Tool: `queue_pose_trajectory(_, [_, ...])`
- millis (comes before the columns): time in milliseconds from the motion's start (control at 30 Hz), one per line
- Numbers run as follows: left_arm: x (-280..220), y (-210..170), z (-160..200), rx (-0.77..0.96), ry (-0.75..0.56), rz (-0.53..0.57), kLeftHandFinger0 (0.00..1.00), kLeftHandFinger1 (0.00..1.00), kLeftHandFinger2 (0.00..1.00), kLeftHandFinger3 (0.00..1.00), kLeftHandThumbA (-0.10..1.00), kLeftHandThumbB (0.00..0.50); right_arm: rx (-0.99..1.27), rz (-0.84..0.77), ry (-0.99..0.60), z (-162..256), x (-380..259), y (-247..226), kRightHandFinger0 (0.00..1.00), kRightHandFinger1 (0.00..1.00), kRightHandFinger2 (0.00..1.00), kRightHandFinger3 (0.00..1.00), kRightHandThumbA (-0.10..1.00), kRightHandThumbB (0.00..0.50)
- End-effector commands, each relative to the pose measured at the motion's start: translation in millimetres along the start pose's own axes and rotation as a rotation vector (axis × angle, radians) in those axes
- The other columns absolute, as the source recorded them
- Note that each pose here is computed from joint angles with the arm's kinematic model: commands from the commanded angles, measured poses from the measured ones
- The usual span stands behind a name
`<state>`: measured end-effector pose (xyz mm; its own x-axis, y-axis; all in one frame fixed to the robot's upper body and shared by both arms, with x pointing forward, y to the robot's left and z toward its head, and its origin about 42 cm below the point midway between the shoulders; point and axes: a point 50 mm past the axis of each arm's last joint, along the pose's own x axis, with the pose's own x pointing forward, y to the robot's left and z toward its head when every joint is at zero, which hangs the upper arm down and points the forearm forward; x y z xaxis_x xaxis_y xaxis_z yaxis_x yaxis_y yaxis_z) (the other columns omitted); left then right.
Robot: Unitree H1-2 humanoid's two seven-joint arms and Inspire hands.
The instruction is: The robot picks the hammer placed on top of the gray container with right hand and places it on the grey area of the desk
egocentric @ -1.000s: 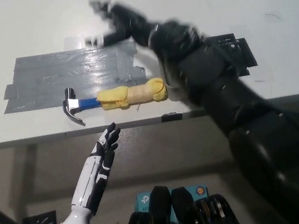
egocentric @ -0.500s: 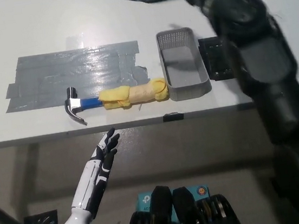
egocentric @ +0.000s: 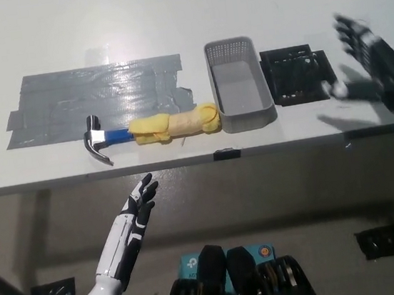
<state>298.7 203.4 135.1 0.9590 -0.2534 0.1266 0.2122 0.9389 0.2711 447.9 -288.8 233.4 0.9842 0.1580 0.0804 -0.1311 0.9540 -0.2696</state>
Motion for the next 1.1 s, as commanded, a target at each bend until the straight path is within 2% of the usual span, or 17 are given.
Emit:
queue_pose_trajectory(0, [21.4, 31.0, 27.7, -0.032, -0.177, 0.119, 1.0, 1.0, 1.0, 1.0, 1.0, 0.095, -0.002, 0.152, -0.91, 193.5, -195.6, -7.2, 1.0, 1.0, 1.0, 1.0, 0.87, 0.411])
queue_pose_trajectory(133, [9.8, 27.4, 23.3, -0.049, -0.159, 0.128, 1.0, 1.0, 1.0, 1.0, 1.0, 0.098, 0.046, 0.116, -0.775, 154.9, -193.8, 23.4, 1.0, 1.0, 1.0, 1.0, 0.99, 0.422])
queue_pose_trajectory(200, [1.3, 28.6, 20.5, -0.051, -0.148, 0.136, 1.0, 1.0, 1.0, 1.0, 1.0, 0.092, 0.102, 0.136, -0.697, 122.4, -184.6, 38.3, 1.0, 1.0, 1.0, 1.0, 0.99, 0.343])
queue_pose_trajectory(267, [-5.1, 29.7, 18.3, -0.047, -0.141, 0.14, 1.0, 1.0, 1.0, 1.0, 1.0, 0.092, 0.132, 0.135, -0.656, 109.1, -182.5, 45.4, 1.0, 1.0, 1.0, 1.0, 0.98, 0.337])
queue_pose_trajectory(333, [-6.7, 31.9, 16.9, -0.044, -0.139, 0.14, 1.0, 1.0, 1.0, 1.0, 1.0, 0.093, 0.173, 0.091, -0.592, 85.5, -173.3, 54.6, 1.0, 1.0, 1.0, 1.0, 0.95, 0.302])
queue_pose_trajectory(367, [-5.7, 33.5, 17.2, -0.045, -0.143, 0.139, 1.0, 1.0, 1.0, 1.0, 1.0, 0.088, 0.13, 0.044, -0.571, 71.3, -165.9, 58.9, 1.0, 1.0, 1.0, 1.0, 0.98, 0.256])
queue_pose_trajectory(433, [-5.7, 32.7, 16.3, -0.05, -0.142, 0.13, 1.0, 1.0, 1.0, 1.0, 1.0, 0.079, 0.102, -0.004, -0.476, 40.8, -156.7, 65.5, 1.0, 1.0, 1.0, 1.0, 0.98, 0.2])
queue_pose_trajectory(467, [-6.8, 31.0, 15.4, -0.051, -0.14, 0.126, 1.0, 1.0, 1.0, 1.0, 1.0, 0.081, 0.114, -0.024, -0.433, 27.3, -155.0, 68.5, 1.0, 1.0, 1.0, 1.0, 0.97, 0.195])
queue_pose_trajectory(500, [-8.1, 29.4, 14.7, -0.053, -0.139, 0.122, 1.0, 1.0, 1.0, 1.0, 1.0, 0.08, 0.143, -0.031, -0.397, 18.7, -155.1, 70.8, 1.0, 1.0, 1.0, 1.0, 0.96, 0.226])
queue_pose_trajectory(533, [-9.2, 28.5, 13.8, -0.055, -0.138, 0.117, 1.0, 1.0, 1.0, 1.0, 1.0, 0.078, 0.197, -0.039, -0.334, 3.7, -152.7, 76.1, 1.0, 1.0, 1.0, 1.0, 0.94, 0.229])
queue_pose_trajectory(567, [-9.4, 28.7, 13.2, -0.055, -0.137, 0.119, 1.0, 1.0, 1.0, 1.0, 1.0, 0.076, 0.201, -0.039, -0.324, -1.9, -150.8, 78.5, 1.0, 1.0, 1.0, 1.0, 0.95, 0.192])
queue_pose_trajectory(600, [-10.8, 30.3, 12.3, -0.054, -0.132, 0.125, 1.0, 1.0, 1.0, 1.0, 1.0, 0.081, 0.209, -0.034, -0.313, -8.5, -147.7, 83.4, 1.0, 1.0, 1.0, 1.0, 0.96, 0.182])
queue_pose_trajectory(633, [-12.7, 31.5, 11.7, -0.058, -0.125, 0.131, 1.0, 1.0, 1.0, 1.0, 1.0, 0.083, 0.226, -0.026, -0.302, -12.5, -147.2, 88.2, 1.0, 1.0, 1.0, 1.0, 0.95, 0.148])
queue_pose_trajectory(700, [-21.7, 33.3, 9.6, -0.056, -0.113, 0.134, 1.0, 1.0, 1.0, 1.0, 1.0, 0.083, 0.238, -0.008, -0.285, -18.0, -151.3, 94.9, 1.0, 1.0, 1.0, 1.0, 0.93, 0.112])
queue_pose_trajectory(900, [-30.7, 35.5, 5.5, -0.048, -0.095, 0.137, 1.0, 1.0, 1.0, 1.0, 1.0, 0.076, 0.219, 0.006, -0.251, -32.4, -152.5, 106.5, 1.0, 1.0, 1.0, 1.0, 0.93, 0.136])
queue_pose_trajectory(967, [-35.6, 35.3, 4.2, -0.046, -0.085, 0.133, 1.0, 1.0, 1.0, 1.0, 1.0, 0.066, 0.224, 0.003, -0.243, -36.5, -155.3, 108.7, 1.0, 1.0, 1.0, 1.0, 0.92, 0.16])
queue_pose_trajectory(1067, [-36.1, 38.5, 5.8, -0.046, -0.083, 0.135, 1.0, 1.0, 1.0, 1.0, 1.0, 0.067, 0.232, 0.0, -0.249, -38.7, -151.9, 108.1, 1.0, 1.0, 1.0, 1.0, 0.91, 0.158])
